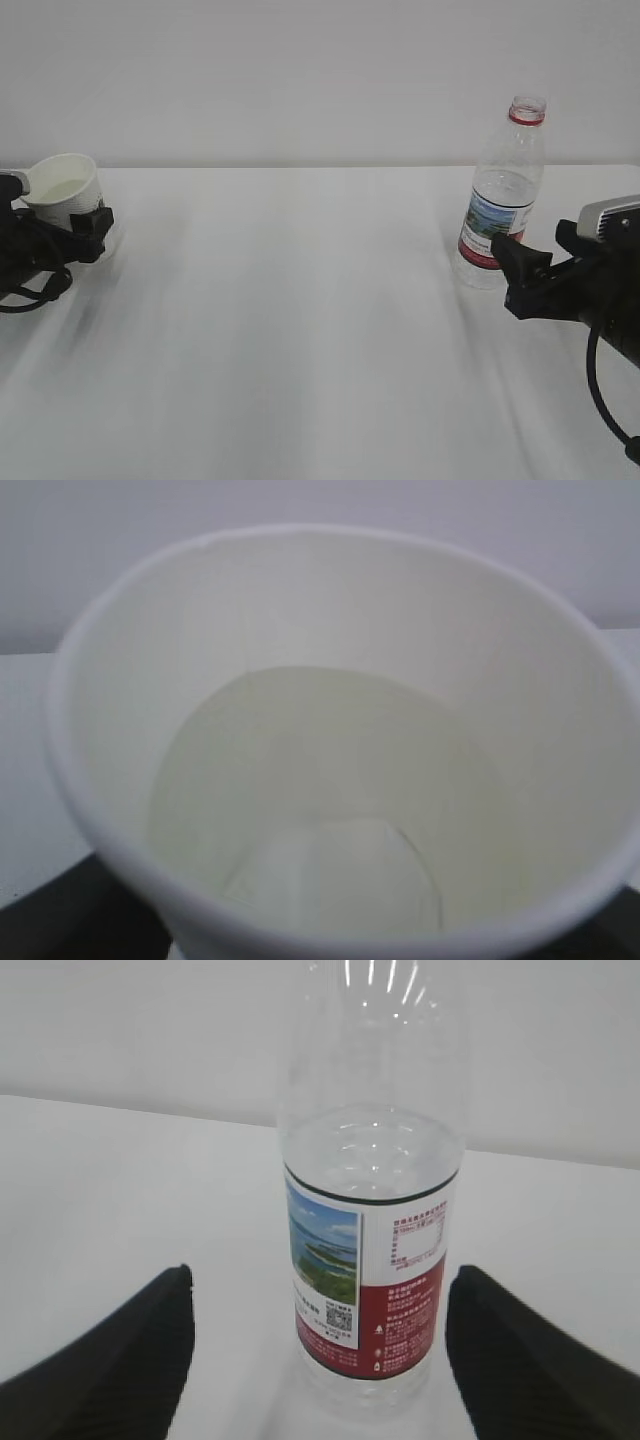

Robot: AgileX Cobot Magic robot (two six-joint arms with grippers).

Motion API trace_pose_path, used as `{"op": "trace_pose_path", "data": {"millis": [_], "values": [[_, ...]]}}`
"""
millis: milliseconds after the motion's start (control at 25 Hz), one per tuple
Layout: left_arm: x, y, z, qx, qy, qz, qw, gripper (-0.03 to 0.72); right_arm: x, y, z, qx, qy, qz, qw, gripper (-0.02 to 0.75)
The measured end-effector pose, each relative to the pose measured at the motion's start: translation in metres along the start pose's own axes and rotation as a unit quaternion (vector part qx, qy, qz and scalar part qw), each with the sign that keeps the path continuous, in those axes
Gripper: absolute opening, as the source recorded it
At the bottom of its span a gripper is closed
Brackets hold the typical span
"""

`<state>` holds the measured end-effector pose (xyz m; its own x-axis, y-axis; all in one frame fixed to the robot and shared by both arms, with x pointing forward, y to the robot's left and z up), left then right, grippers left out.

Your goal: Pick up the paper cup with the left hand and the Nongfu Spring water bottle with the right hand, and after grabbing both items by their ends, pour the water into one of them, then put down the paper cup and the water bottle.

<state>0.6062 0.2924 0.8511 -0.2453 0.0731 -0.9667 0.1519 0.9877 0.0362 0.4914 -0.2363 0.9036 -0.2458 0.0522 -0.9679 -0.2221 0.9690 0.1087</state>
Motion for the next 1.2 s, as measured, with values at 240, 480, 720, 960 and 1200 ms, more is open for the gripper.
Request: {"op": "trace_pose_path", "data": {"millis": [240, 480, 720, 960, 1200], "values": [[0.001, -0.001, 0.000, 0.002, 0.001, 0.001, 1.000, 0.634, 0.000, 0.000, 0.000, -0.001, 0.000, 0.000, 1.000, 0.589], [0.005, -0.004, -0.016, 0.004, 0.011, -0.002, 1.000, 0.652, 0.000, 0.000, 0.000, -0.001, 0.000, 0.000, 1.000, 0.589], [0.004, -0.006, -0.031, 0.005, 0.014, -0.004, 1.000, 0.652, 0.000, 0.000, 0.000, -0.001, -0.001, 0.000, 1.000, 0.589], [0.001, -0.009, -0.052, 0.006, 0.018, 0.001, 1.000, 0.652, 0.000, 0.000, 0.000, -0.001, -0.001, 0.000, 1.000, 0.589], [0.000, -0.012, -0.068, 0.007, 0.023, 0.002, 1.000, 0.650, 0.000, 0.000, 0.000, -0.002, -0.001, -0.001, 1.000, 0.588]]}}
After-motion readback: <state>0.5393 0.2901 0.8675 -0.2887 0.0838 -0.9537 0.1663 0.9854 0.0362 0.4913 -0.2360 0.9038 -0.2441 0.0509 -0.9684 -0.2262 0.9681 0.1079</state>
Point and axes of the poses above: a point on each arm's last joint axis where the gripper is mounted, z pointing out along that axis toward the gripper, y along the wrist's bending axis when the last joint is at zero, x = y × z, the point moved 1 cm from there along z, pointing out along that axis toward the gripper, and after that the axes turned 7 degrees about z, right-handed, at the moved point
